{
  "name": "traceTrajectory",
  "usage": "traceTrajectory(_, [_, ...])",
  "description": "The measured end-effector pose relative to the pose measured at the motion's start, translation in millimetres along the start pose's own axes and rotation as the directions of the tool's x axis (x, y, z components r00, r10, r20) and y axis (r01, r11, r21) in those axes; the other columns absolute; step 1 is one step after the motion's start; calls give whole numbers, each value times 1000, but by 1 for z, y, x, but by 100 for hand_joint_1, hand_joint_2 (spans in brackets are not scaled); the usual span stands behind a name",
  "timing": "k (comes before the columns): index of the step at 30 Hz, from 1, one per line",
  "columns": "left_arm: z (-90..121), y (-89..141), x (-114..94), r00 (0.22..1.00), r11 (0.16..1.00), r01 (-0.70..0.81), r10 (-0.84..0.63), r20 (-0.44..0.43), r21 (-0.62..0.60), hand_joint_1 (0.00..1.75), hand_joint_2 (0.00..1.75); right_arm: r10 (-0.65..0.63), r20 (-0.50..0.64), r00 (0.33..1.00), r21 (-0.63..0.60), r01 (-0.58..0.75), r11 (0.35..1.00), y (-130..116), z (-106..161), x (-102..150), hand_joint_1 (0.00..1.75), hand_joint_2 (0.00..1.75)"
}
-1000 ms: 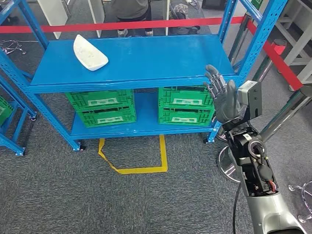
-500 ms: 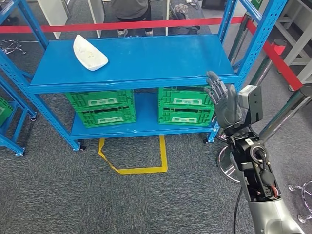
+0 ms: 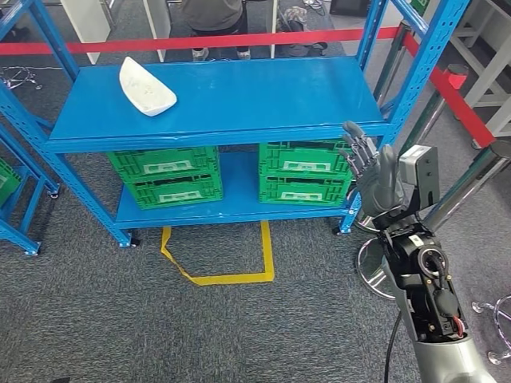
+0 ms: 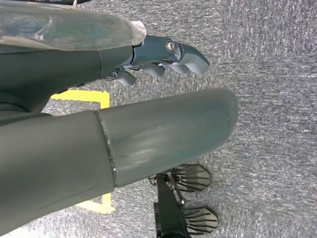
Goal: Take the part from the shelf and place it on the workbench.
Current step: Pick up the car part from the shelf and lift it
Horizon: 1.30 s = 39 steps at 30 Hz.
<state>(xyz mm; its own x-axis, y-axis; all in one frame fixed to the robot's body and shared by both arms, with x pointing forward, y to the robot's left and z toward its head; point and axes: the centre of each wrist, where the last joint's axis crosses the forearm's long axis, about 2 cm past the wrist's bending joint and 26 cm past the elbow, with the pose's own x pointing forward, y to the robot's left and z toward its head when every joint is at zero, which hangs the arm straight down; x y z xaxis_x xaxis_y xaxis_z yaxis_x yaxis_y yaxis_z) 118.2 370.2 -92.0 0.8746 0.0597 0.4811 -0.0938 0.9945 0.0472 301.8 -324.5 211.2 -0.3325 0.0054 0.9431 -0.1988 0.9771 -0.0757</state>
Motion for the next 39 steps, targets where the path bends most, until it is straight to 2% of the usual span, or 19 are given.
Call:
traceTrajectory(14, [-1,-2,4,1000,1000,0,0,7,-4,0,0,1,7,1000,-15,-1,1000,-5,2,3,0,0])
traceTrajectory(21, [0,3,0,999,999,-46,46,19,13,0,0,34,40,999,-14,-33,999,-5,-18,12,0,0])
traceTrajectory(28, [3,8,-10,998,998,-59,59,7,31,0,0,52,45,998,-17,-52,999,-8,-28,4,0,0])
traceTrajectory(39, [4,10,-12,997,997,-70,70,-13,31,0,0,56,-5,998,-19,-56,998,-10,-30,-4,0,0])
